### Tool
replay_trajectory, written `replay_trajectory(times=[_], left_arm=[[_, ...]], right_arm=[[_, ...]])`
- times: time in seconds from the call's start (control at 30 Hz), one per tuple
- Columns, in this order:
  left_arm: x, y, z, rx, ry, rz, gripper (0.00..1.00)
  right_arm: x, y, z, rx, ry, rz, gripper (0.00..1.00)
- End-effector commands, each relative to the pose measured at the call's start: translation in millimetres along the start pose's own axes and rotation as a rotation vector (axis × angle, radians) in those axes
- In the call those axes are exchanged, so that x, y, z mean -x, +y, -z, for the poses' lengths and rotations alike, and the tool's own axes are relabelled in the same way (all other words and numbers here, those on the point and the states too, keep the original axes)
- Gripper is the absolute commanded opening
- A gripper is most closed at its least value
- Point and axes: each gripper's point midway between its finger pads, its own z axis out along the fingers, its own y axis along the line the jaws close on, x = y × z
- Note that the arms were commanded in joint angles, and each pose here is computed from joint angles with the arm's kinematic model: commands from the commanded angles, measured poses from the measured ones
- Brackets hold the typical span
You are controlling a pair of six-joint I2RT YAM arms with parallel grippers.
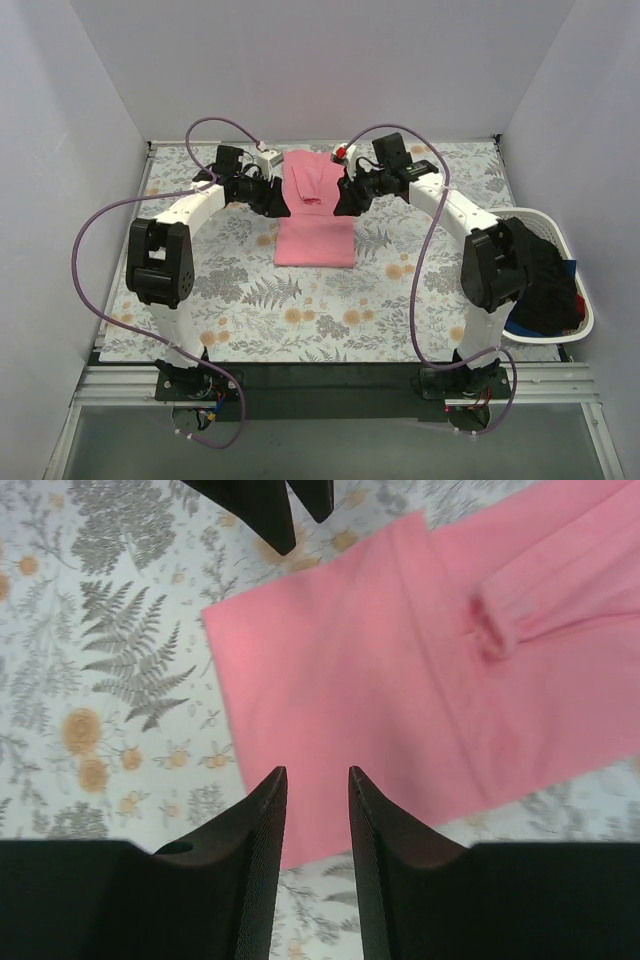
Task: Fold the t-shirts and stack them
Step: Fold the tshirt
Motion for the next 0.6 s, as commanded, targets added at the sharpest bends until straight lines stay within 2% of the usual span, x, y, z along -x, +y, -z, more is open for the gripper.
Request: replay_trajectory(times=[0.0,0.1,0.13,0.2,0.27,0.37,0.57], left_arm=[[-20.0,-48.7,-4.4,-0.227,0.039,0.308,0.36],[-35.6,-78.6,1.9,-0.34,0.05,0.476,0.36],[-33.1,-85.2,2.8,-0.376,0.03,0.484,0.37],[-47.1,-95.9,4.5,-0.397,0.053,0.59,0.38],[-50.5,-98.5,2.4,-0.414,0.047,0.624,0.38],[-67.2,-96.0,-6.9,-0.403,0.082,0.731,0.38],[-128.3,-73.2,-30.7,-0.271,0.18,0.91,0.38]], right_arm=[[-31.8,30.8,-21.3,0.166,0.04,-0.303,0.37],[-34.4,54.0,-31.9,0.271,0.029,-0.454,0.35],[-43.9,69.2,-34.7,0.321,0.041,-0.556,0.35],[-40.9,79.2,-43.1,0.357,0.007,-0.585,0.35],[-56.6,91.6,-52.8,0.38,0.042,-0.694,0.35],[-77.0,93.7,-66.5,0.376,0.061,-0.797,0.35],[-143.7,67.9,-83.4,0.232,0.145,-0.899,0.35]])
